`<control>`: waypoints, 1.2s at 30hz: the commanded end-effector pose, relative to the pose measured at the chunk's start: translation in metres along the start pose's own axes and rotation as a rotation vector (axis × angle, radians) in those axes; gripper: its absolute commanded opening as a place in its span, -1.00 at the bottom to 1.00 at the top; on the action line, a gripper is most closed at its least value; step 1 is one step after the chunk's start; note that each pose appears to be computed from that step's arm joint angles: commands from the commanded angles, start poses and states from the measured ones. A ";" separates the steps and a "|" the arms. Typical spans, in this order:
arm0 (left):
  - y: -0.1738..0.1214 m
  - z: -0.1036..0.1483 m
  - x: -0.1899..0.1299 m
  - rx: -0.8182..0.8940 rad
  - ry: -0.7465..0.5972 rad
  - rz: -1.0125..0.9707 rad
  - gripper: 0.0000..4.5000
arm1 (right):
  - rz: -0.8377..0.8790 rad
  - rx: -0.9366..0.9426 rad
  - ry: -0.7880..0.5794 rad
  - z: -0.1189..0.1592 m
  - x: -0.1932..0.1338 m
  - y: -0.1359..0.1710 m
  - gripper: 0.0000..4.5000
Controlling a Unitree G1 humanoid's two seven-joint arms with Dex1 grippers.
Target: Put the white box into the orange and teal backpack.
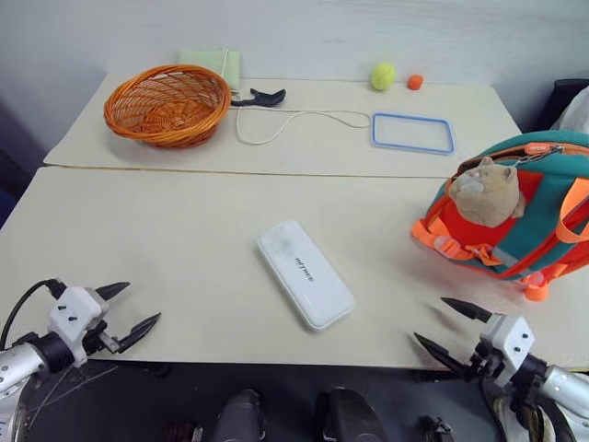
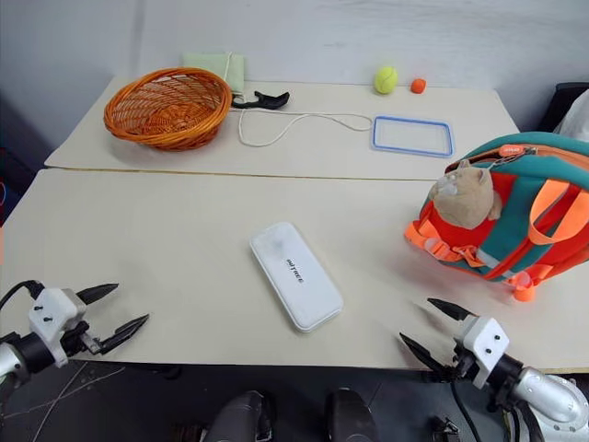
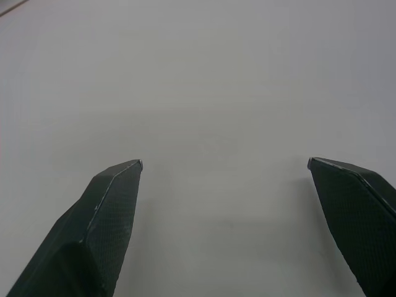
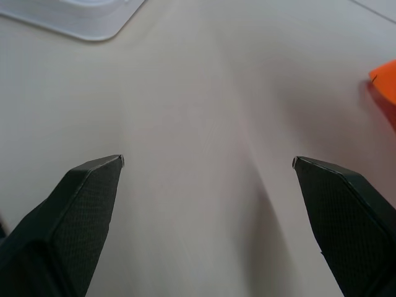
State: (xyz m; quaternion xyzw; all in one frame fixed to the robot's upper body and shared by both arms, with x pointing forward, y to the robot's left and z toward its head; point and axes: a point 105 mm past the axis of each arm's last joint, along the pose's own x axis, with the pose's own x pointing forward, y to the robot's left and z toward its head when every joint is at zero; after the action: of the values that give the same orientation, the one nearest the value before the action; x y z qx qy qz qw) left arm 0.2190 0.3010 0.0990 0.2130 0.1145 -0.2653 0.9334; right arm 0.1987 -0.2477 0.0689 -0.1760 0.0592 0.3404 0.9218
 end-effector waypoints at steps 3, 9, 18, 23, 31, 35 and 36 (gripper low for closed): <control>0.014 0.034 0.001 -0.026 -0.133 0.018 1.00 | -0.003 -0.067 -0.042 0.019 0.001 -0.004 0.99; 0.016 0.086 0.045 -0.016 -0.243 -0.024 0.92 | 0.243 0.046 -0.035 0.030 0.010 0.036 0.91; 0.001 0.124 0.164 0.065 -0.248 -0.112 -0.24 | 0.446 0.049 0.007 0.037 0.051 0.074 -0.37; -0.006 0.140 0.216 0.150 -0.236 -0.143 -0.95 | 0.436 -0.054 0.007 0.035 0.072 0.072 -1.00; -0.034 0.142 0.242 0.187 -0.218 -0.299 -0.98 | 0.344 -0.063 0.007 0.034 0.091 0.066 -1.00; -0.047 0.138 0.239 0.125 -0.233 -0.405 -0.98 | 0.339 -0.065 0.001 0.036 0.093 0.063 -1.00; -0.050 0.138 0.236 0.132 -0.238 -0.436 -0.98 | 0.336 -0.063 -0.002 0.037 0.094 0.062 -1.00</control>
State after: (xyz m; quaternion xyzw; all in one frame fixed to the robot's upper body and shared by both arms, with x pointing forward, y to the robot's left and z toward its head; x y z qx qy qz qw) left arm 0.4072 0.0991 0.1146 0.2190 0.0544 -0.4697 0.8535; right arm 0.2257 -0.1298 0.0659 -0.1905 0.0704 0.5059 0.8384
